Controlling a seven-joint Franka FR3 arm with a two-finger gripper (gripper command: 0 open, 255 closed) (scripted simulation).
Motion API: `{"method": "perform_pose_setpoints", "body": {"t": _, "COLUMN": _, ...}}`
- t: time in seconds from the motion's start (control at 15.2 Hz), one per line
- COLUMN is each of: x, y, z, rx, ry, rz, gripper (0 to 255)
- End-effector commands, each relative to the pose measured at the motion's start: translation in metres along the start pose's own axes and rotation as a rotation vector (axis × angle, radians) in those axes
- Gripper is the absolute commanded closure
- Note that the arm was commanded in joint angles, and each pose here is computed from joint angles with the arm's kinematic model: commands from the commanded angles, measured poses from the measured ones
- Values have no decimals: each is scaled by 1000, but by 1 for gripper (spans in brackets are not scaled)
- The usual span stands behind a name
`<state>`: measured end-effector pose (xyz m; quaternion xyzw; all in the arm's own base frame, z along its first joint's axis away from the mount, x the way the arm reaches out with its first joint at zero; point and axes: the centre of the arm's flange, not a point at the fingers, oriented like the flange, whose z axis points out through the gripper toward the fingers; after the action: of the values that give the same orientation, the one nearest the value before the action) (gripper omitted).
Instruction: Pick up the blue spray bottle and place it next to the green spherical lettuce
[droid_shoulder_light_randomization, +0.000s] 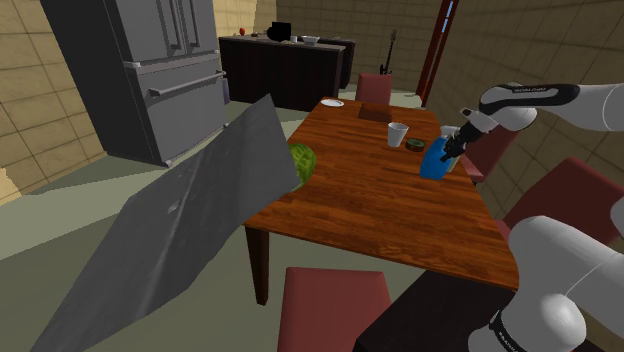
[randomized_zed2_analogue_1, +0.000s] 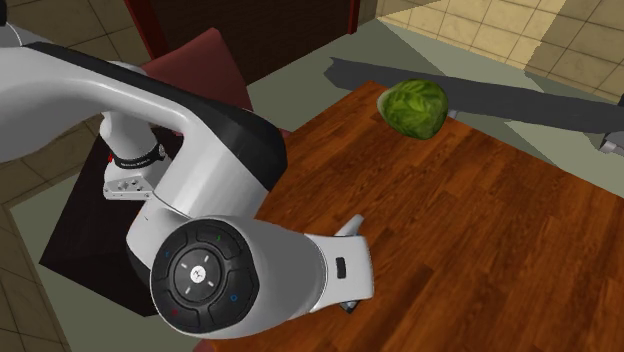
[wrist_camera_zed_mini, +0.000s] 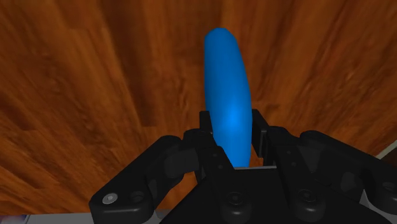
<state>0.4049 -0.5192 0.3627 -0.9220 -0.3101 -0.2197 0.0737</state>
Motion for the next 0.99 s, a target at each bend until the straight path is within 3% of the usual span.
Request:
{"method": "perform_pose_setpoints", "body": {"t": 0.0, "x": 5, "y": 0, "z": -10, "rx": 0, "ry": 0, "rz": 0, "gripper": 255}}
{"method": "perform_pose_setpoints", "body": {"t": 0.92, "x": 38, "y": 0, "z": -76, "rx": 0, "ry": 0, "rz": 0, "gripper": 255}}
